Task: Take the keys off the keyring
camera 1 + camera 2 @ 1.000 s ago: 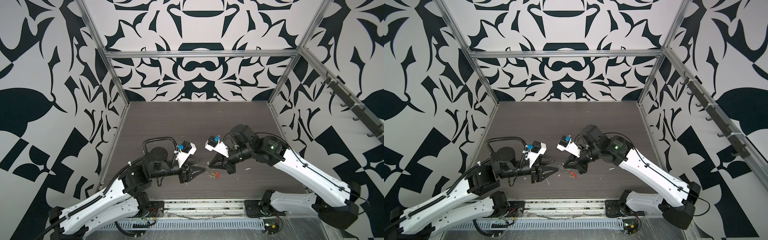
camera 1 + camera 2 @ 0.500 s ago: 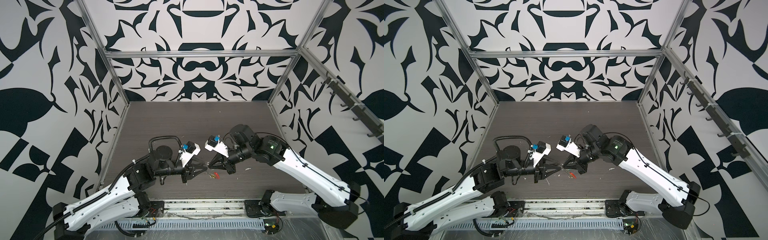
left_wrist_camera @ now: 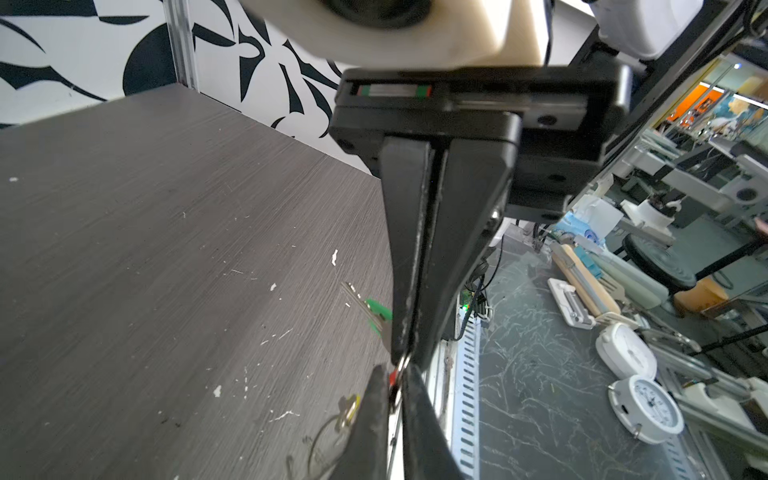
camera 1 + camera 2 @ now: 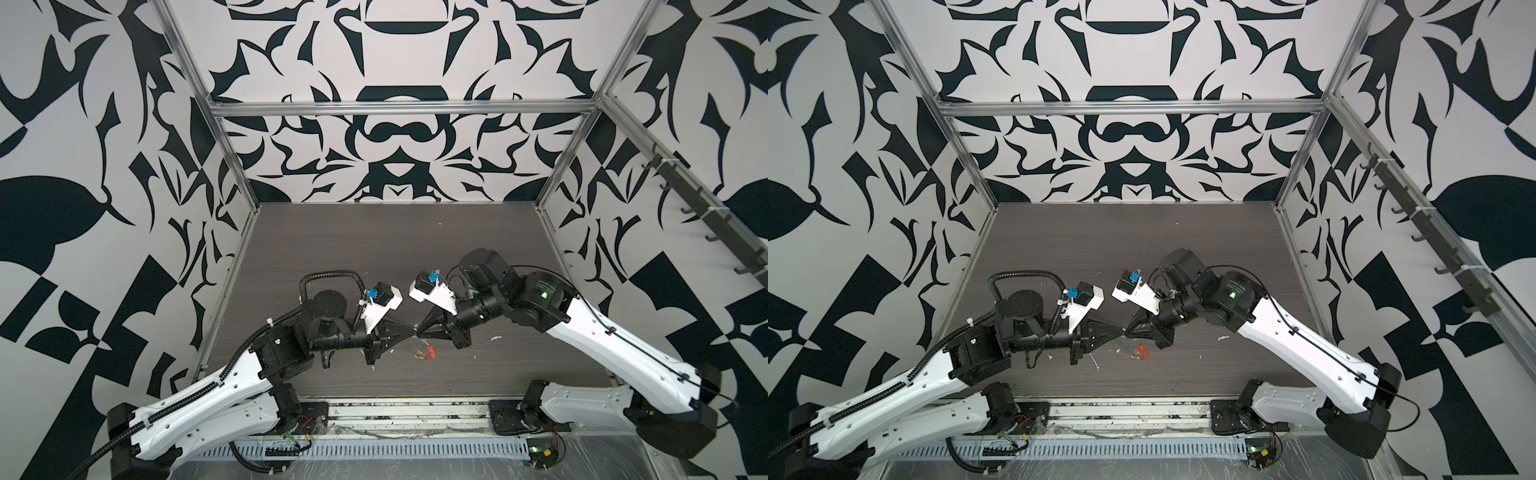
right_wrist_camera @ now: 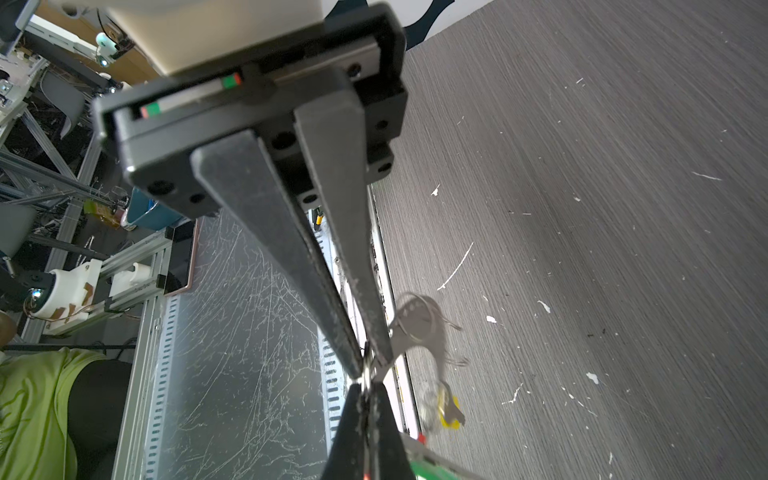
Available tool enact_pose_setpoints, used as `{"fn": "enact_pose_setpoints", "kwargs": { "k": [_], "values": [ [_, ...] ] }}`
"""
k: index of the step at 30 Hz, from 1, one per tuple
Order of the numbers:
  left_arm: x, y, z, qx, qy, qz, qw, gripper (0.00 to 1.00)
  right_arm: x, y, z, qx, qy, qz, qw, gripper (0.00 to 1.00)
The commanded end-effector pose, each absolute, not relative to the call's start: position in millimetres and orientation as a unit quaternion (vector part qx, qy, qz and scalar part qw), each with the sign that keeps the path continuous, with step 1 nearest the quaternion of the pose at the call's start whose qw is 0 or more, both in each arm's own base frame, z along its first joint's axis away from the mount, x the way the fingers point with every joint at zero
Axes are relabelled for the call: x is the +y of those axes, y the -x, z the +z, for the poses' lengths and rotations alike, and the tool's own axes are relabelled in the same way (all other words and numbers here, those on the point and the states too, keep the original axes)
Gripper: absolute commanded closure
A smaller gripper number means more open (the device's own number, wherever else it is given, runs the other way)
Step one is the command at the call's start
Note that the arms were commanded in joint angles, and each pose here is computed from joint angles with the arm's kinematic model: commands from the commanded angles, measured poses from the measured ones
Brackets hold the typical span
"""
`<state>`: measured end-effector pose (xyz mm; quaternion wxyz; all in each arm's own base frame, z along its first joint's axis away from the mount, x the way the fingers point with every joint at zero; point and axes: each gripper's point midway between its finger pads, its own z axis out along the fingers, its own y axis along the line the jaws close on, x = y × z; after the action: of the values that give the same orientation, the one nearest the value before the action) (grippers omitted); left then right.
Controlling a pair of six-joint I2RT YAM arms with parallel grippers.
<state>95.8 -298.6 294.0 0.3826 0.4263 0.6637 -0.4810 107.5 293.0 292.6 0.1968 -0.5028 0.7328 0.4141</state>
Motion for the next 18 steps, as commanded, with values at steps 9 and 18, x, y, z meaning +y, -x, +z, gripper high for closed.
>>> {"fn": "enact_pose_setpoints", "kwargs": {
  "k": [9, 18],
  "values": [
    [-294, -96, 317, 0.626, -0.417, -0.498, 0.432, 1.00, 304, -119, 318, 0.708, 0.486, 0.441, 0.261, 0.92],
    [-285, -94, 327, 0.605, -0.416, -0.495, 0.465, 1.00, 294, -129, 335, 0.683, 0.448, 0.446, 0.366, 0.59]
  ]
}}
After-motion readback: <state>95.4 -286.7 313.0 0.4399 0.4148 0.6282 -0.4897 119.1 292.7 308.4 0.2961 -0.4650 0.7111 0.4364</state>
